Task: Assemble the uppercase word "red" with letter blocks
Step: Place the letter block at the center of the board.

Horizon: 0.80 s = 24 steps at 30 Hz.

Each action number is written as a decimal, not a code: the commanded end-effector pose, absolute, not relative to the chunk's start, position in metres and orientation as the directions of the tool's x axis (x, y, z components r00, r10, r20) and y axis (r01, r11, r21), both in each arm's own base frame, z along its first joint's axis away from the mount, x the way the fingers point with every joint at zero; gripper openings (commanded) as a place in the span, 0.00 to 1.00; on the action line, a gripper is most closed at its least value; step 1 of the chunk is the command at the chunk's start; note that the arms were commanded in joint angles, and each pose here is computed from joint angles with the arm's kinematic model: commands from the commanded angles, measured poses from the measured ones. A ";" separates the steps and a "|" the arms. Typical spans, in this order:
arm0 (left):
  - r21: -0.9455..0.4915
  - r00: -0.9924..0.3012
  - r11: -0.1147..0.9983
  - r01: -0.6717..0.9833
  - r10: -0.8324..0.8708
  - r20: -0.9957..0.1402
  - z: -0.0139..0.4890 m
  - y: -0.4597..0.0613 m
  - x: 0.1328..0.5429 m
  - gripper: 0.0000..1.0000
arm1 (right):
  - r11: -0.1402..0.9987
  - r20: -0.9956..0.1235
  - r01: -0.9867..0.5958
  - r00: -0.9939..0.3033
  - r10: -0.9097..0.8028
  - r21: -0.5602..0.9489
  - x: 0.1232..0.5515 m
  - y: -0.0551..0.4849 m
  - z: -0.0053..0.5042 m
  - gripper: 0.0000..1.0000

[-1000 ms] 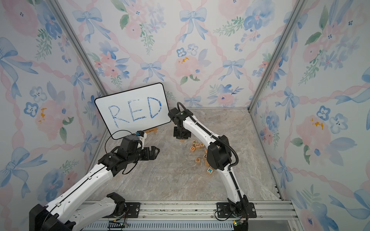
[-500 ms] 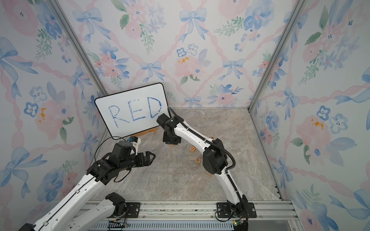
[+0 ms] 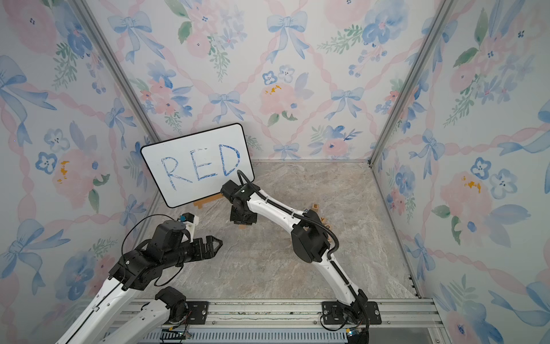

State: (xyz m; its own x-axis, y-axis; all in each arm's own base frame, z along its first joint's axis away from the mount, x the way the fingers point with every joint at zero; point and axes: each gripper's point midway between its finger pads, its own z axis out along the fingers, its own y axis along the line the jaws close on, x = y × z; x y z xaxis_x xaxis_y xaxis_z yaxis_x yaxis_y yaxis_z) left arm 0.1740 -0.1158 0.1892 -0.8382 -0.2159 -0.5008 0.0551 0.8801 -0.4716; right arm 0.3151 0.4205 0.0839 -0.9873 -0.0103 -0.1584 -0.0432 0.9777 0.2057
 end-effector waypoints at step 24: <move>-0.486 -0.855 0.874 0.025 -0.233 -0.462 0.187 -0.105 0.148 0.98 | 0.971 -0.044 -0.058 -0.998 -0.049 0.230 0.269 0.472 0.029 0.40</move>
